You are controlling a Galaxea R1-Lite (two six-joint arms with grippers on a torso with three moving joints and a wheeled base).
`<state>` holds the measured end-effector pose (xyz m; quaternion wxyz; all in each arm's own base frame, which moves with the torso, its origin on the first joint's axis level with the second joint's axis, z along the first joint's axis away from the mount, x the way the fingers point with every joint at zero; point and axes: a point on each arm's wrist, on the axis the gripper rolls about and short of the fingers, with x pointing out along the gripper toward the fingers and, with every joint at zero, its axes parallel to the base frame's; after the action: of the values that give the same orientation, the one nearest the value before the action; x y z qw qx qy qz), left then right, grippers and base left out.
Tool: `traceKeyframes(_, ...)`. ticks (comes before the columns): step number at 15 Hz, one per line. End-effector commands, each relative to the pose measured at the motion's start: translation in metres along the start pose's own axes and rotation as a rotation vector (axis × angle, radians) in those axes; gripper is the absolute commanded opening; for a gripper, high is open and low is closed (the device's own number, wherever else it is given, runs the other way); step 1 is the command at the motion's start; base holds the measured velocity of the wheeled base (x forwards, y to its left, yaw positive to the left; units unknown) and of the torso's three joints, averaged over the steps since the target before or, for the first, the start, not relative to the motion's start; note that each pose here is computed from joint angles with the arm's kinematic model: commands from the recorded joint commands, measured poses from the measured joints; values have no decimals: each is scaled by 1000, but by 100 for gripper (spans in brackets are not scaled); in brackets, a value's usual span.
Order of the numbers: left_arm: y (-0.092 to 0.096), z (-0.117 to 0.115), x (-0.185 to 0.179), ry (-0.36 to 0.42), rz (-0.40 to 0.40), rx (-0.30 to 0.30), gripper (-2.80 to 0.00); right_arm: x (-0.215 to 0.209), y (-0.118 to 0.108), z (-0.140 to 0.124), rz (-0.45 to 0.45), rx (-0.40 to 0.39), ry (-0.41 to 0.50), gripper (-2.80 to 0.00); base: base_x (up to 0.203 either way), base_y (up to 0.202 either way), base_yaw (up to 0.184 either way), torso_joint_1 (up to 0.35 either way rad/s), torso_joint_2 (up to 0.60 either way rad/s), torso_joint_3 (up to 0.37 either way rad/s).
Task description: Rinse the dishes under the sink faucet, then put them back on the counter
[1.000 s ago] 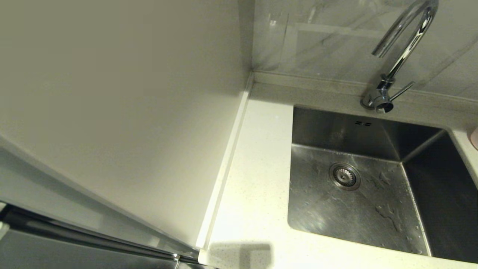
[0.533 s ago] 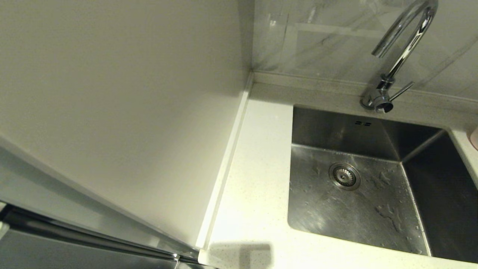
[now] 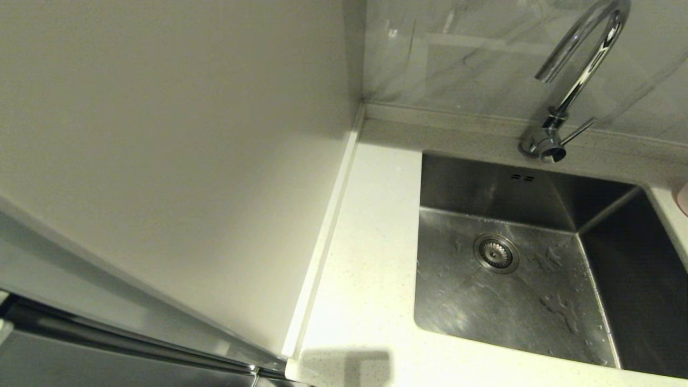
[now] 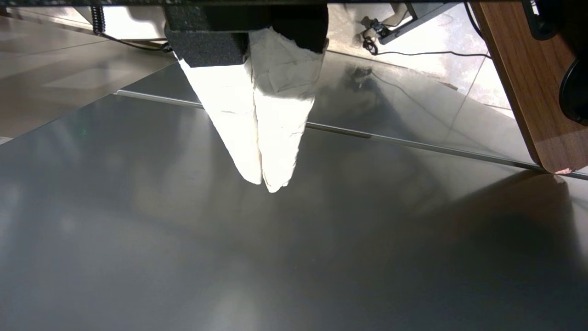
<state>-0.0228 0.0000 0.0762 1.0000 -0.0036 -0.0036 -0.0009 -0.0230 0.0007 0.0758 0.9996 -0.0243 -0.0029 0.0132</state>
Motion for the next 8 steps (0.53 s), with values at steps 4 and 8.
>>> traceKeyframes(4,0,-1,0,3,0,0,-280,0,0,0,-1,15,0,-280,0,0,0,0,0,0)
traceKeyframes(8,0,-1,0,3,0,0,-280,0,0,1,-1,15,-1,-280,0,0,0,0,0,0)
